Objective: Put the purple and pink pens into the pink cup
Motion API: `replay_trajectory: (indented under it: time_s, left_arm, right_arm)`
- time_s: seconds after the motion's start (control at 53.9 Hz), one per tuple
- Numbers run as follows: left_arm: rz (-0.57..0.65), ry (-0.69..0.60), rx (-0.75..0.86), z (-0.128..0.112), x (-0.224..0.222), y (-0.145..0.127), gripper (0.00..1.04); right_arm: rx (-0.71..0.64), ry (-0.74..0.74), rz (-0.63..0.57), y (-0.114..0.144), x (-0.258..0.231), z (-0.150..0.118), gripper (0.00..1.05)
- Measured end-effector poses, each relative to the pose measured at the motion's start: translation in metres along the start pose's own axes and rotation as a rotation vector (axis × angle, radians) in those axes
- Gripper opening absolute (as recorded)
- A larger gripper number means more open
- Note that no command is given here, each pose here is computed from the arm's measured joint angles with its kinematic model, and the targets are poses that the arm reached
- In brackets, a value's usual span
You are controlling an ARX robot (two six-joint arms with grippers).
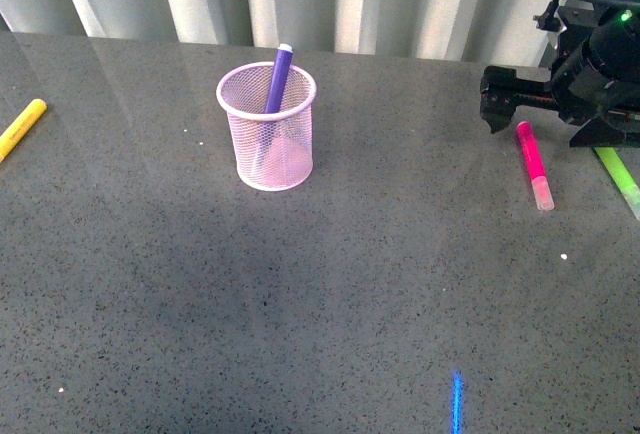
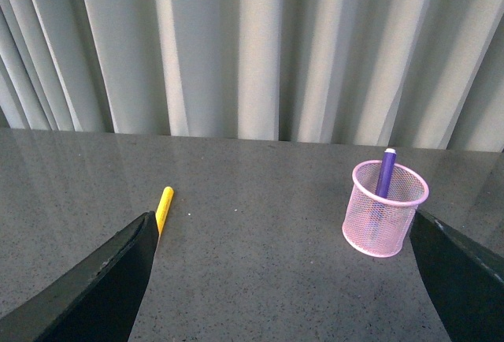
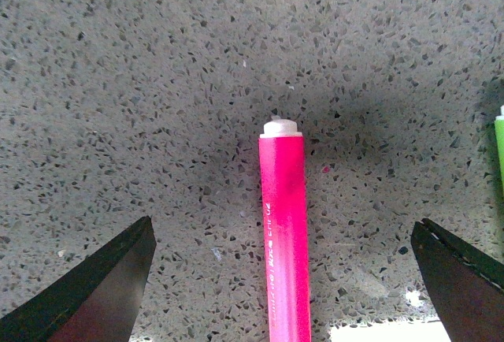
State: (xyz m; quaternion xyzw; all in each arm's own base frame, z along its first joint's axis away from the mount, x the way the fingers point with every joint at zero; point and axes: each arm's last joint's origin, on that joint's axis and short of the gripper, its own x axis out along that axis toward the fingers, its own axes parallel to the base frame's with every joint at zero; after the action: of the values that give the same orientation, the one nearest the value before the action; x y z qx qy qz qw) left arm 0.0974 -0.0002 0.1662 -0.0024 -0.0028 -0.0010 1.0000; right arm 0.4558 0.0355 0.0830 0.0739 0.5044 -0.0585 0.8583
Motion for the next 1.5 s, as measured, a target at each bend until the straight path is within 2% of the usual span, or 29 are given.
replay_trajectory:
  time_s: [0.39, 0.668, 0.835, 1.244, 1.318, 1.503]
  left_arm:
    - [0.0, 0.0, 0.0, 0.0, 0.0, 0.0, 0.98]
    - [0.0, 0.0, 0.0, 0.0, 0.0, 0.0, 0.98]
    - [0.0, 0.0, 0.0, 0.0, 0.0, 0.0, 0.98]
    - [0.0, 0.0, 0.0, 0.0, 0.0, 0.0, 0.98]
    - [0.0, 0.0, 0.0, 0.0, 0.0, 0.0, 0.98]
    - [0.0, 0.0, 0.0, 0.0, 0.0, 0.0, 0.98]
  right_arm:
    - [-0.004, 0.022, 0.002, 0.001, 0.014, -0.006, 0.98]
    - [-0.007, 0.016, 0.005, -0.001, 0.018, -0.001, 0.45]
    - [-0.017, 0.002, 0.064, 0.003, 0.019, 0.0, 0.13]
    - [-0.04, -0.067, 0.062, 0.004, 0.013, -0.014, 0.12]
    - [-0.09, -0.166, 0.056, 0.006, 0.006, -0.021, 0.12]
    - [-0.176, -0.406, 0.134, 0.01, -0.023, -0.023, 0.12]
